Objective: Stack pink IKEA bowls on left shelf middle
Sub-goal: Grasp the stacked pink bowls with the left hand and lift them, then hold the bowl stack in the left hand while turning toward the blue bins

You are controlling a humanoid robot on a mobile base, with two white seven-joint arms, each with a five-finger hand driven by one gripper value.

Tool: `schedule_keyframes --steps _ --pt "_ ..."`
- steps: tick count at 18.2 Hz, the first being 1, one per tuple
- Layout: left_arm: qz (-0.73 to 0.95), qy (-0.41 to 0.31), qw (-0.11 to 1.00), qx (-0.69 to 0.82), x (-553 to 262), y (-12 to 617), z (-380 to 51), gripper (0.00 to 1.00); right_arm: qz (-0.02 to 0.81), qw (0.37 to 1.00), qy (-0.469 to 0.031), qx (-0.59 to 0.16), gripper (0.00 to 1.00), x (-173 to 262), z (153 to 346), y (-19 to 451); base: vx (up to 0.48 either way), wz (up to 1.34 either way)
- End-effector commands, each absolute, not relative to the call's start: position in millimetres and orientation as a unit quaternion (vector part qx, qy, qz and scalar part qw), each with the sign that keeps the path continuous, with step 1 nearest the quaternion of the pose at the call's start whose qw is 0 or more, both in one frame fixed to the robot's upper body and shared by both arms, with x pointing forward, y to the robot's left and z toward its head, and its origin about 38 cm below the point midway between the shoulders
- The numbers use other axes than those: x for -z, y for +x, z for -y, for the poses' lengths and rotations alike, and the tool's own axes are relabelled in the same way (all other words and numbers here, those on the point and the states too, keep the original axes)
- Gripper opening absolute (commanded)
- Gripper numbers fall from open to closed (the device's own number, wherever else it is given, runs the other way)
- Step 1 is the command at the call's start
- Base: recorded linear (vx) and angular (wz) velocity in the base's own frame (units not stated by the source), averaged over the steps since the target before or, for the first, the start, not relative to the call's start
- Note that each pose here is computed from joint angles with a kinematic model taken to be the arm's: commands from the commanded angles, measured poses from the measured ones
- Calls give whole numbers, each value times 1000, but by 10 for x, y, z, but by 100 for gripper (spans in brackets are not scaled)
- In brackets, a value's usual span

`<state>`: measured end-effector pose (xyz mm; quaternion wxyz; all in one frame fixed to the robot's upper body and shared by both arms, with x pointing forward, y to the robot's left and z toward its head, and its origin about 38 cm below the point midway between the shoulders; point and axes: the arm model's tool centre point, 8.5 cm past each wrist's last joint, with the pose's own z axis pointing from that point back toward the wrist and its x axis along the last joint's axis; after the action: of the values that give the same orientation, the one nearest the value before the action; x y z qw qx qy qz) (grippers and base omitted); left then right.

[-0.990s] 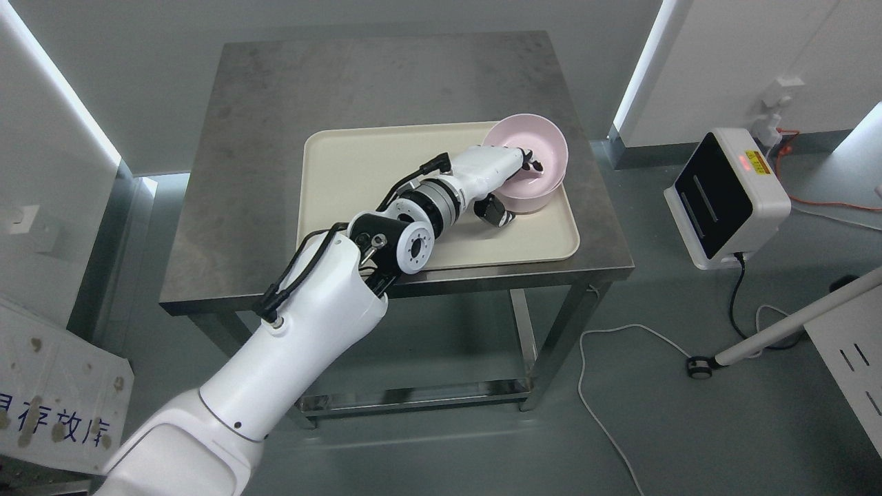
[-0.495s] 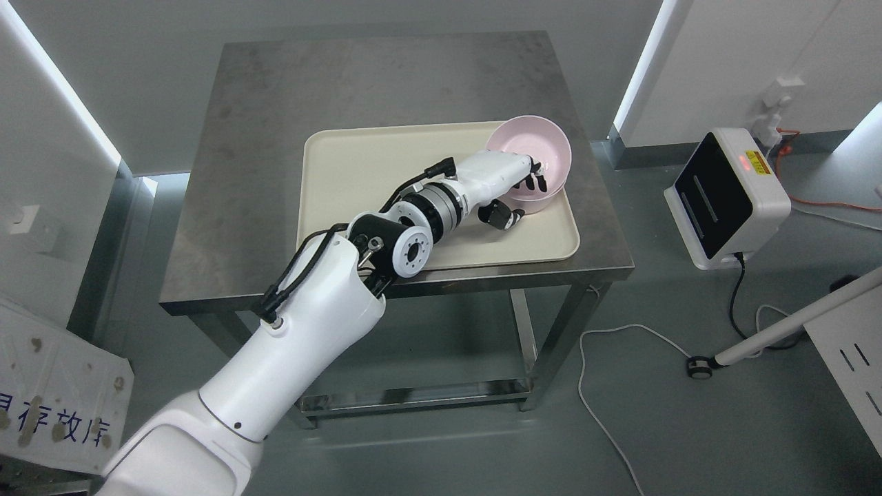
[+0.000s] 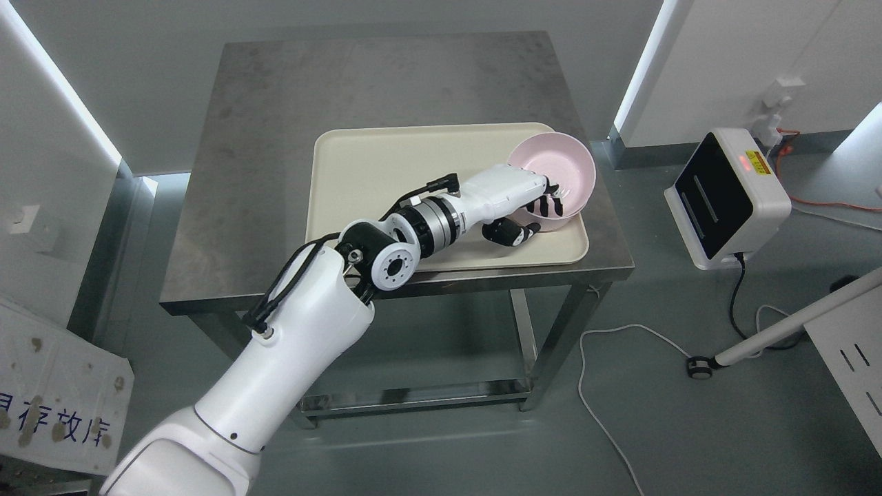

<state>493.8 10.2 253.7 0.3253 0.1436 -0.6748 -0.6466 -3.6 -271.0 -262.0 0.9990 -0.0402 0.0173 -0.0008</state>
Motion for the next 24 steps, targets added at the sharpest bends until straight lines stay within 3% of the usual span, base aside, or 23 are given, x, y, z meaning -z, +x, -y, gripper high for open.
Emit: schedule_keyframes --steps 1,8,13,24 --pt "725 173 338 575 -3057 5203 -668 0 -14 999 -49 6 100 2614 2825 -107 0 0" --pt "783 195 305 506 -3827 5205 -1421 0 -14 999 -49 6 100 2614 2825 -106 0 0" --pt "794 191 277 506 -3554 4901 -1873 0 -15 999 -49 6 100 2614 2825 -108 4 14" --pt "813 199 220 501 -3501 4593 -1949 1 -15 999 -49 6 100 2614 2825 -108 -3 5"
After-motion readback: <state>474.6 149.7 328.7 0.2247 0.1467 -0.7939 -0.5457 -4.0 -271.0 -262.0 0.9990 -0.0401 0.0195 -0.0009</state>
